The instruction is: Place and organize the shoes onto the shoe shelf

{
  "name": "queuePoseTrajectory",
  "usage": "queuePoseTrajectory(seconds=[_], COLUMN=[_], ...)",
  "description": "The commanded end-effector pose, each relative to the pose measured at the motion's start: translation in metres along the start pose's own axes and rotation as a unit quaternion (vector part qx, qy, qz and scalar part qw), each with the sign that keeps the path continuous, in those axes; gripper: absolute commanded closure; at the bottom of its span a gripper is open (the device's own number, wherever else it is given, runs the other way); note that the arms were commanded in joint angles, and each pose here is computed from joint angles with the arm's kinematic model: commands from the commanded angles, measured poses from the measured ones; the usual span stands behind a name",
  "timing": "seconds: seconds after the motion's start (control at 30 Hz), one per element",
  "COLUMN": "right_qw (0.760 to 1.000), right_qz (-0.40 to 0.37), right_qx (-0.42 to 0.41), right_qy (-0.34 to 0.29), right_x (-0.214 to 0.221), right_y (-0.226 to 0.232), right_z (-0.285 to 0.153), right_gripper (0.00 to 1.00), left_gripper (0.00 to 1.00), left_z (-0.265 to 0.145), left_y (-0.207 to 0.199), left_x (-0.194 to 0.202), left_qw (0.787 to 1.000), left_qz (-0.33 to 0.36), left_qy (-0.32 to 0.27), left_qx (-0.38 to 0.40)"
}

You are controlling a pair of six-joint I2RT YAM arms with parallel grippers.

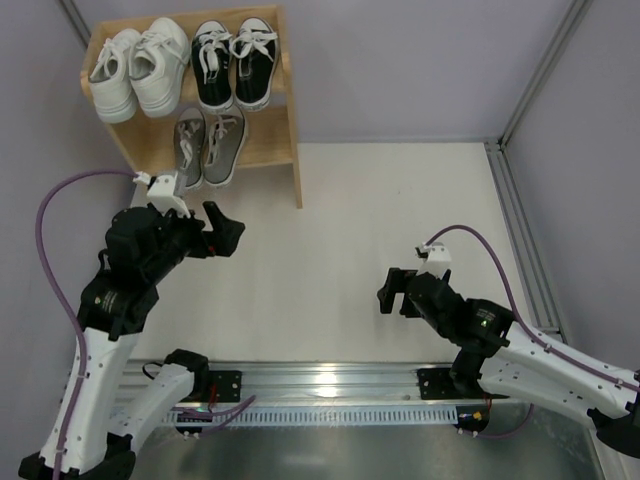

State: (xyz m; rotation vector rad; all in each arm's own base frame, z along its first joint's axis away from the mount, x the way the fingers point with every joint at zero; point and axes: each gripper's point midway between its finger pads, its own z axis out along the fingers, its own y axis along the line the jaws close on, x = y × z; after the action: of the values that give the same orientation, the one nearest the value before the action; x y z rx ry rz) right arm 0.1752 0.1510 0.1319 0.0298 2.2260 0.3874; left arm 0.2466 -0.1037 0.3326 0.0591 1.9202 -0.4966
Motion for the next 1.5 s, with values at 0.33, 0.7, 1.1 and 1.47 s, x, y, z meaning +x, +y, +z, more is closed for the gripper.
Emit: queuePoseTrajectory(seconds=[0.33, 0.7, 1.1, 1.47], right_qw=[0.997, 0.994, 0.993, 0.988], right_qz=[0.042, 0.049, 0.035, 0.023], right_qx=[0.005, 0.033, 0.052, 0.058], right_qy=[-0.057, -0.089, -0.103, -0.144], right_x=[-0.036, -0.070, -0.085, -0.097], right_y=[0.005, 0.003, -0.005, -0.024], right_z=[-0.012, -0.030, -0.042, -0.062], right_gripper=[0.03, 0.03, 0.03, 0.03], left_gripper=[0.00, 0.01, 0.00, 0.00], left_z=[-0.083, -0.146, -0.117, -0.130], left_y=[-0.050, -0.141, -0.009, 0.026], left_x=[0.017, 0.001, 0.011, 0.017], left_qw=[0.992, 0.906, 0.998, 0.993], left_qz=[-0.044, -0.074, -0.026, -0.035], left_qy=[0.022, -0.034, -0.051, -0.063], left_qx=[0.118, 0.416, 0.006, -0.090])
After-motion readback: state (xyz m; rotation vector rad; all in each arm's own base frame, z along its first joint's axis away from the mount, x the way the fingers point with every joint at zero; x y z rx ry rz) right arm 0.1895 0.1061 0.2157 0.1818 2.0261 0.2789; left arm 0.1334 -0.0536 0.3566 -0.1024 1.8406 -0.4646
